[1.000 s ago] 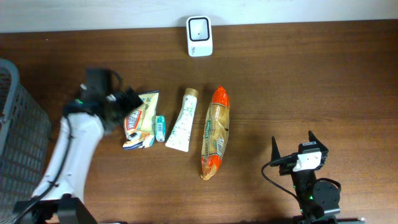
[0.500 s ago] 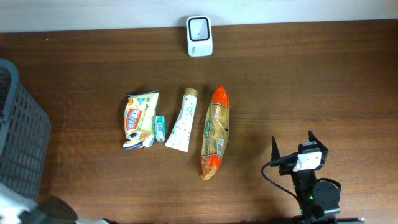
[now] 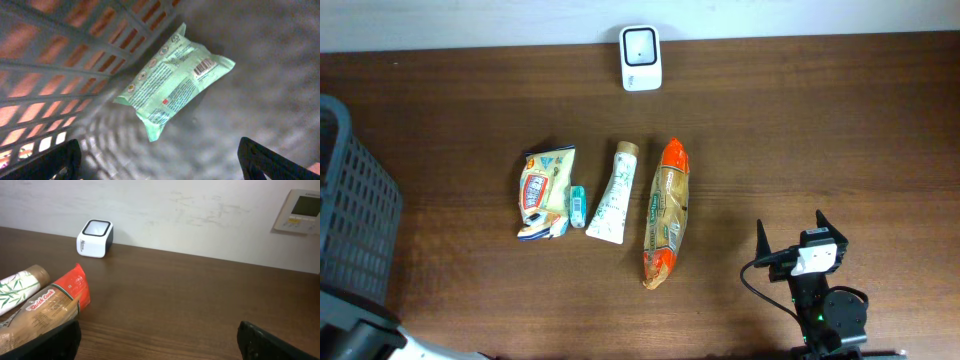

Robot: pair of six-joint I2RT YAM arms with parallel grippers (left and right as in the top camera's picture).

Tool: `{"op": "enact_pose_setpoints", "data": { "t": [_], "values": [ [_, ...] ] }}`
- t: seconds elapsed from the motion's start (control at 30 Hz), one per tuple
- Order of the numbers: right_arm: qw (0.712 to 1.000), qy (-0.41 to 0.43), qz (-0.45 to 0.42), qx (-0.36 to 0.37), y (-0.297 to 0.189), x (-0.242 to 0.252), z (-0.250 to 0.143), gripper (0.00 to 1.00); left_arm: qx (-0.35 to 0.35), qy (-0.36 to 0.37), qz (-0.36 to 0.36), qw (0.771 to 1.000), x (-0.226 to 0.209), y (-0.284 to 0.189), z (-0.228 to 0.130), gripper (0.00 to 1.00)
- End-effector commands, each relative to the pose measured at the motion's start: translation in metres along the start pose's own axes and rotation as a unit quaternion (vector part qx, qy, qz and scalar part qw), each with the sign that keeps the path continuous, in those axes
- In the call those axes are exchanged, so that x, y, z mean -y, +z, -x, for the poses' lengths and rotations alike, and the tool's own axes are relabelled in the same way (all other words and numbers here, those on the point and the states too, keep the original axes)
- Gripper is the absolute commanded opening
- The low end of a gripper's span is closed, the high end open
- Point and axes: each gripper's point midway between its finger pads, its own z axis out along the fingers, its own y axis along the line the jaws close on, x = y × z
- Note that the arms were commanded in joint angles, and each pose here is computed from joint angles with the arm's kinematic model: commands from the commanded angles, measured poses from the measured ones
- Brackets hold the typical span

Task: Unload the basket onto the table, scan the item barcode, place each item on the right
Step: 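Grasp the pale green wipes pouch in the basket with the left gripper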

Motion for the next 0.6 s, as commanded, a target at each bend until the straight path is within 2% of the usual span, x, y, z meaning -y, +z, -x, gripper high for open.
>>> {"op": "enact_pose_setpoints", "data": {
  "t": [0.0, 0.1, 0.27, 0.37, 0.43, 0.47, 0.5, 0.57],
  "values": [
    [1.0, 0.0, -0.007, -0.003, 0.0, 0.002, -0.003, 0.98, -0.032, 0.017, 0.003, 0.999, 0.001, 0.03, -0.01, 0.97],
    [1.0, 0.0, -0.007, -0.003, 0.0, 0.002, -0.003, 0.98, -0.041, 0.022, 0.0, 0.999, 0.004, 0.048, -0.012, 0.97],
    [1.0, 0.0, -0.007, -0.003, 0.0, 0.002, -0.003, 0.98, -0.074, 0.045, -0.004, 0.996, 0.009, 0.08, -0.025, 0.9],
    [1.0, 0.0, -0.007, -0.003, 0.0, 0.002, -0.003, 0.98, -0.092, 0.047, -0.01, 0.995, 0.013, 0.095, -0.033, 0.68],
    [1.0, 0.0, -0.007, -0.003, 0.0, 0.002, -0.003, 0.98, -0.104, 0.048, -0.016, 0.993, 0.017, 0.104, -0.039, 0.61],
    [1.0, 0.0, -0.007, -0.003, 0.0, 0.002, -0.003, 0.98, -0.107, 0.048, -0.025, 0.993, 0.02, 0.106, -0.041, 0.52],
    [1.0, 0.0, -0.007, -0.003, 0.0, 0.002, -0.003, 0.98, -0.106, 0.048, -0.028, 0.993, 0.021, 0.106, -0.041, 0.36],
    [1.0, 0.0, -0.007, -0.003, 0.0, 0.002, -0.003, 0.98, -0.106, 0.048, -0.028, 0.993, 0.021, 0.106, -0.041, 0.31]
  ]
}}
